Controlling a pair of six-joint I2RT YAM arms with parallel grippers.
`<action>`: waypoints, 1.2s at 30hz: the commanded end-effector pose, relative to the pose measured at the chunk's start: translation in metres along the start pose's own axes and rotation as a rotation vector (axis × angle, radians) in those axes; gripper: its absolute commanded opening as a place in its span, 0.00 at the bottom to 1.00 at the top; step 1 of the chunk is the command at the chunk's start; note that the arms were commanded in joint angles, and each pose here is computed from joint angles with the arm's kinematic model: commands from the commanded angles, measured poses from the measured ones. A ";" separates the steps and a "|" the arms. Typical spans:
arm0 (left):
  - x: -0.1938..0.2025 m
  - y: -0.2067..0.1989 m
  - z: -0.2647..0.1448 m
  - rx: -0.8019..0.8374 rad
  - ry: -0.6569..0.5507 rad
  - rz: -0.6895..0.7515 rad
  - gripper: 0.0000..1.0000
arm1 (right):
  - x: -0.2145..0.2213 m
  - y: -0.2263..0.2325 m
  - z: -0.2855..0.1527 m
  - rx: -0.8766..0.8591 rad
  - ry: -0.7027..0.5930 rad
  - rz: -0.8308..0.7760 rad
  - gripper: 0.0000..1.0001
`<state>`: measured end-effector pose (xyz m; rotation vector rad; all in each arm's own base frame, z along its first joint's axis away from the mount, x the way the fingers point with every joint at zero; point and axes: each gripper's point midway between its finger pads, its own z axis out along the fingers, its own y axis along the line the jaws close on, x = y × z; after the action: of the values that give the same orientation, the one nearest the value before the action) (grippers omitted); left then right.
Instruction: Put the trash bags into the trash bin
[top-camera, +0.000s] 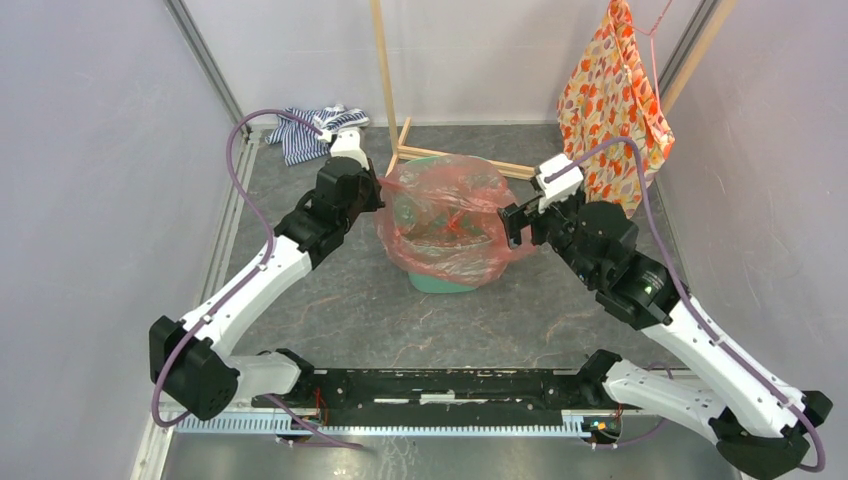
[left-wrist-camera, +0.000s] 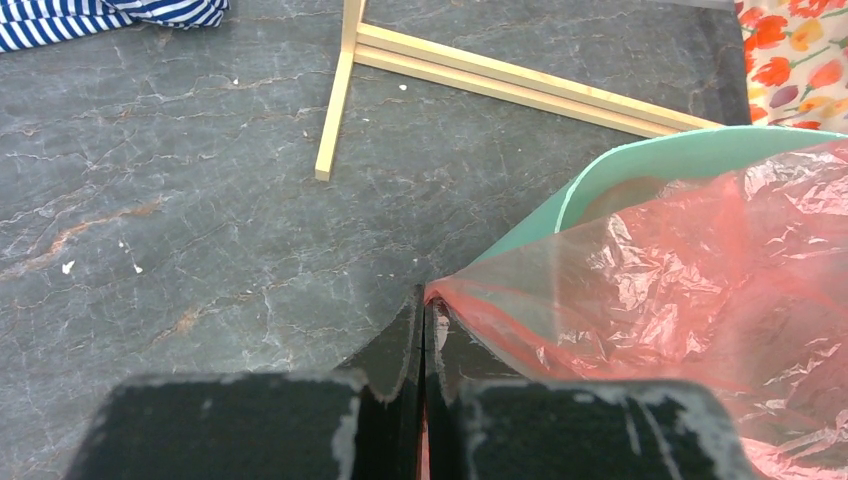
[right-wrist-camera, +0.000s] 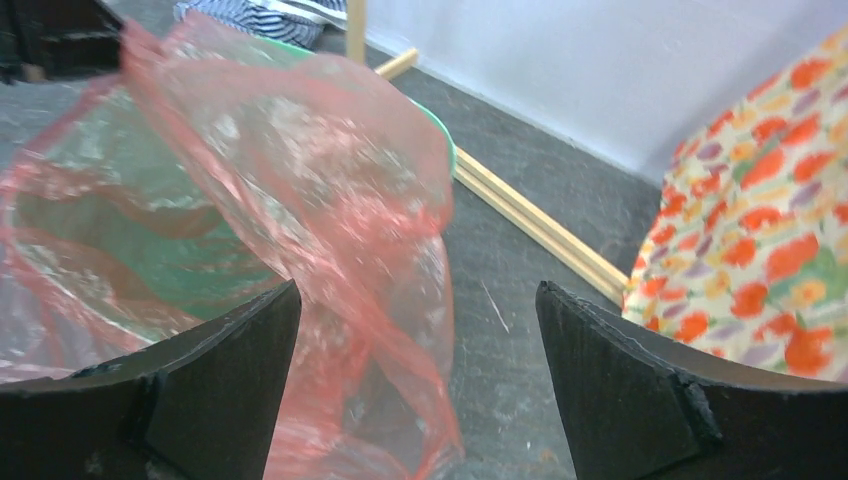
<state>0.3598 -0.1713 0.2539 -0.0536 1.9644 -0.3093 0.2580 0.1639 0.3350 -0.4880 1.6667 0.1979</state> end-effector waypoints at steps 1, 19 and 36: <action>-0.029 -0.010 0.002 0.036 -0.073 0.014 0.02 | -0.025 0.024 0.009 -0.142 -0.023 -0.073 0.95; -0.031 -0.010 0.012 0.048 -0.062 0.026 0.02 | -0.027 0.037 0.054 -0.145 0.064 -0.148 0.21; -0.042 -0.007 0.043 0.035 -0.085 0.050 0.02 | -0.048 -0.026 0.157 0.224 0.086 -0.104 0.00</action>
<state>0.3968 -0.1750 0.2477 -0.0333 1.9652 -0.3015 0.3876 0.2252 0.3258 -0.5570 1.7865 -0.0791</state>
